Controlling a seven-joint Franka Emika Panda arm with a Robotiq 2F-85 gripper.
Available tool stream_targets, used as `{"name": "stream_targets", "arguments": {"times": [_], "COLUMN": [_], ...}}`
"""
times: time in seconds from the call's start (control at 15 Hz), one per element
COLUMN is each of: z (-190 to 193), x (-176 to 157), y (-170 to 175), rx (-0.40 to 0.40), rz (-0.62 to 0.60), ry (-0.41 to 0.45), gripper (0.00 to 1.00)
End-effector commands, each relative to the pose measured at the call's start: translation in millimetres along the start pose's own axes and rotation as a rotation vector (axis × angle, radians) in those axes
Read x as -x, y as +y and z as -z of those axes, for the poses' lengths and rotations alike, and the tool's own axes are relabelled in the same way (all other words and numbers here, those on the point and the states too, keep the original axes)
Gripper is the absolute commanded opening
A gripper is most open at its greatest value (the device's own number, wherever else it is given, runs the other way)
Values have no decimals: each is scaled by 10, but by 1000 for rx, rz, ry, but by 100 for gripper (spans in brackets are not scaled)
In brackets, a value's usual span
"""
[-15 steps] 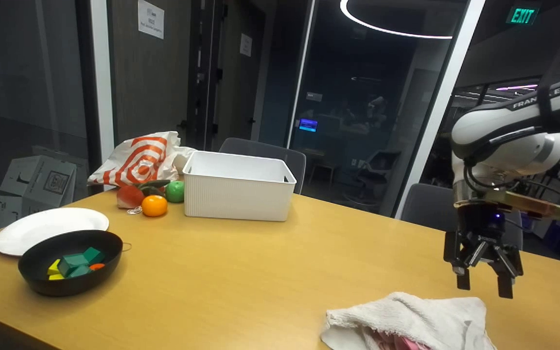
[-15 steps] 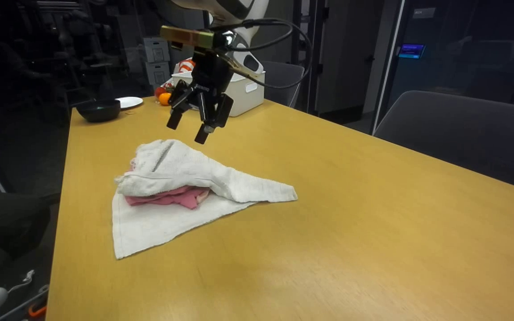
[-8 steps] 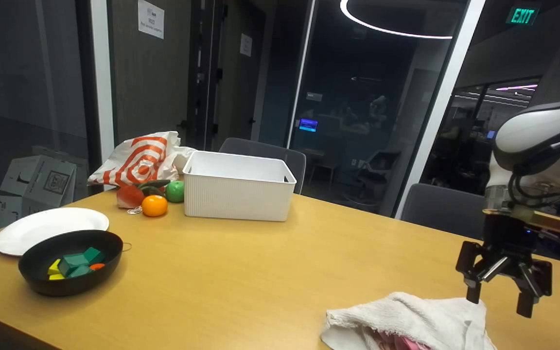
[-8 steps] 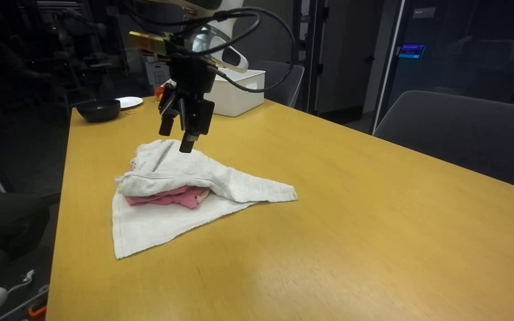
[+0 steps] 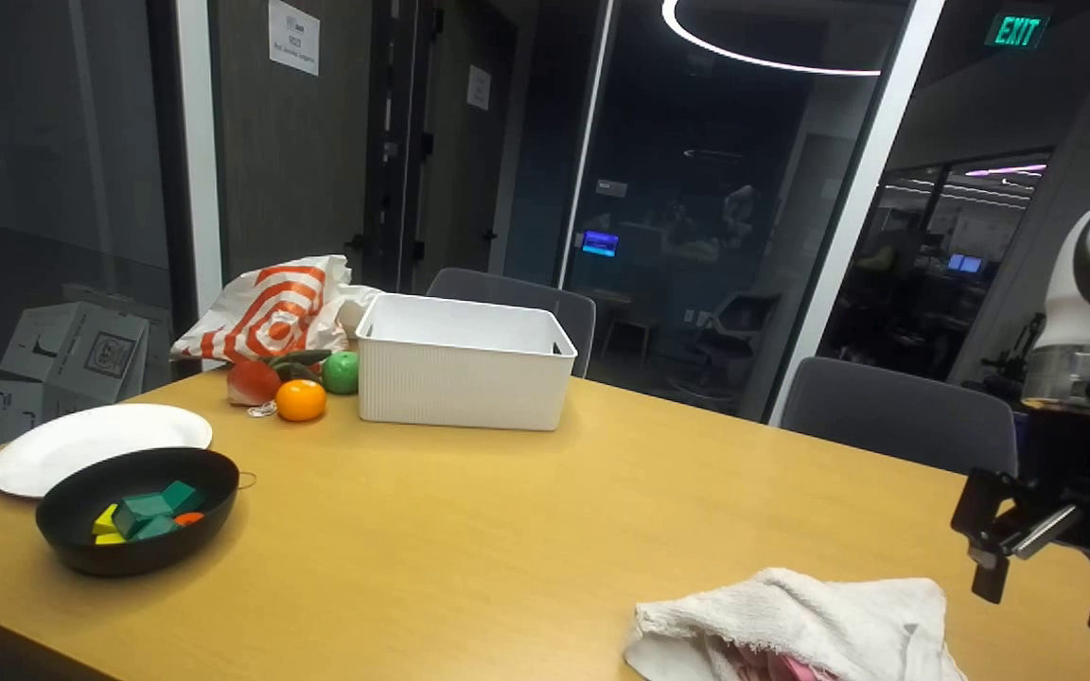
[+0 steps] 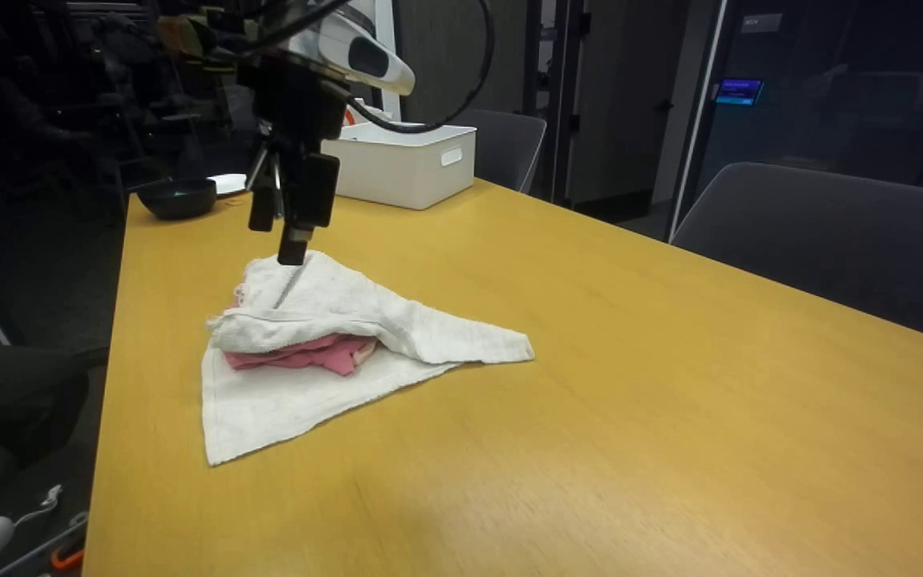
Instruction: Put the two t-shirts on the white towel then fold the towel into a triangle once.
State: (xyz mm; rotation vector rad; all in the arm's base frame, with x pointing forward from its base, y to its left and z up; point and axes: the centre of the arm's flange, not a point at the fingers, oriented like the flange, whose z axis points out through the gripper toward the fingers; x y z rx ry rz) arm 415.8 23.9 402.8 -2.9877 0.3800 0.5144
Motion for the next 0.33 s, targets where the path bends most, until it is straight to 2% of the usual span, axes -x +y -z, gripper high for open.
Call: {"name": "stream_targets", "arguments": {"times": [0.0,0.07,0.27], "z": [107,41,71], "x": [271,113,179], "y": [74,32,43], "rx": [-19,2,4], "rz": [-10,-1,1], "ry": [-28,-14,-26], "gripper": [100,100,100]}}
